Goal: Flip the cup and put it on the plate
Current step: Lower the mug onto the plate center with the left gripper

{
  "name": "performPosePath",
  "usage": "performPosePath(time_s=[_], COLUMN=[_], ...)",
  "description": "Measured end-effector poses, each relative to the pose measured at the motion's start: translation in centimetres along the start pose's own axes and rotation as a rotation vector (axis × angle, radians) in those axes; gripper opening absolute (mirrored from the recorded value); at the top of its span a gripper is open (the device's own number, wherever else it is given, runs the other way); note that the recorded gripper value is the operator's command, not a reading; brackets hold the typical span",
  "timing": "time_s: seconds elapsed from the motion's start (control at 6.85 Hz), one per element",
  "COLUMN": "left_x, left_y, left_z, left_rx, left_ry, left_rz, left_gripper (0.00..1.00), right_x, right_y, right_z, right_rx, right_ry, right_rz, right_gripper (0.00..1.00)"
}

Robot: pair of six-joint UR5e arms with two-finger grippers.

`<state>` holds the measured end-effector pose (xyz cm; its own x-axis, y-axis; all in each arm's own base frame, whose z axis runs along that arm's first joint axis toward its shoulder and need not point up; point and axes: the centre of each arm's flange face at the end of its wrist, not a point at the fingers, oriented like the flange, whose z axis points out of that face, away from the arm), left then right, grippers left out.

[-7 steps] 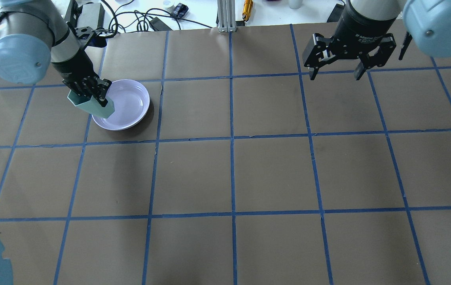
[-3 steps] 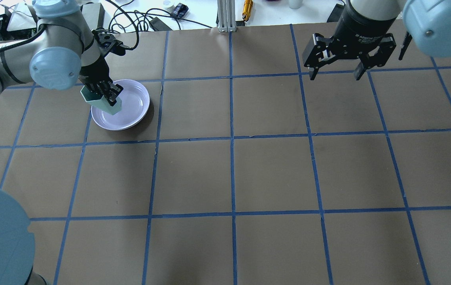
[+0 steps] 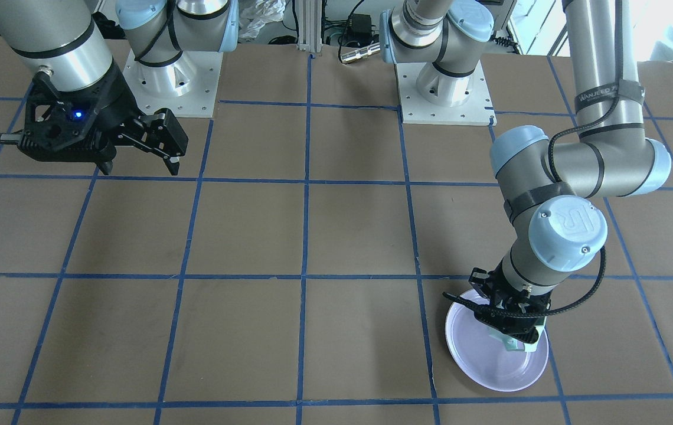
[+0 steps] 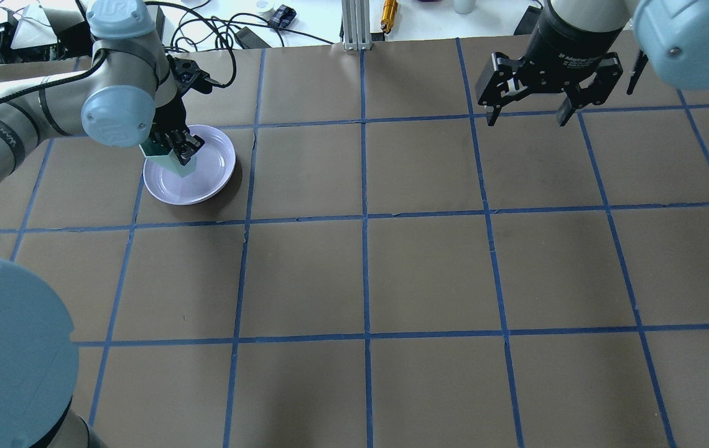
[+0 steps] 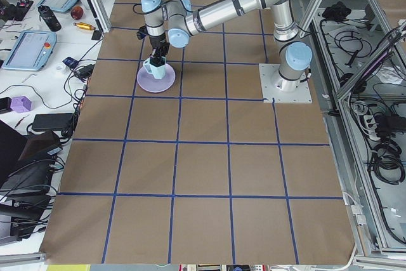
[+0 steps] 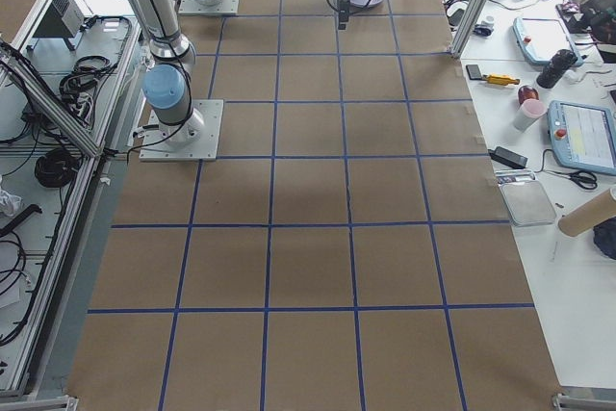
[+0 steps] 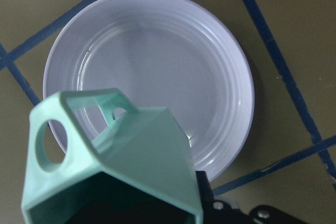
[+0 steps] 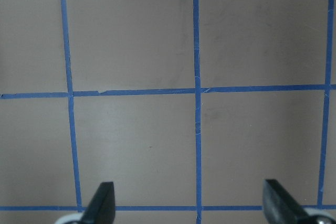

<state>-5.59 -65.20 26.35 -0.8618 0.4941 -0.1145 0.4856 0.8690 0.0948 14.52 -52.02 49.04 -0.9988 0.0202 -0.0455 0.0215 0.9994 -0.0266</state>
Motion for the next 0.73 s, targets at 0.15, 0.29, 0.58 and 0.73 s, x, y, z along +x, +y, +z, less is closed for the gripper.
performPosePath(time_s=[0.15, 0.29, 0.58, 0.73], left_x=[0.0, 0.0, 0.1, 0.2], left_y=[-0.3, -0.5, -0.7, -0.6], left_z=[0.8, 1.6, 2.4, 2.6], left_rx=[-0.005, -0.012, -0.022, -0.025], left_ry=[0.002, 0.007, 0.015, 0.018], left_rz=[0.005, 0.01, 0.011, 0.009], left_gripper=[0.0, 0.0, 0.56, 1.0], right_x=[0.0, 0.0, 0.0, 0.0], right_y=[0.0, 0.0, 0.0, 0.0], right_z=[0.0, 0.0, 0.0, 0.0], right_rx=[0.0, 0.0, 0.0, 0.0], right_ry=[0.0, 0.0, 0.0, 0.0], right_rz=[0.0, 0.0, 0.0, 0.0], right_gripper=[1.0, 1.0, 1.0, 1.0])
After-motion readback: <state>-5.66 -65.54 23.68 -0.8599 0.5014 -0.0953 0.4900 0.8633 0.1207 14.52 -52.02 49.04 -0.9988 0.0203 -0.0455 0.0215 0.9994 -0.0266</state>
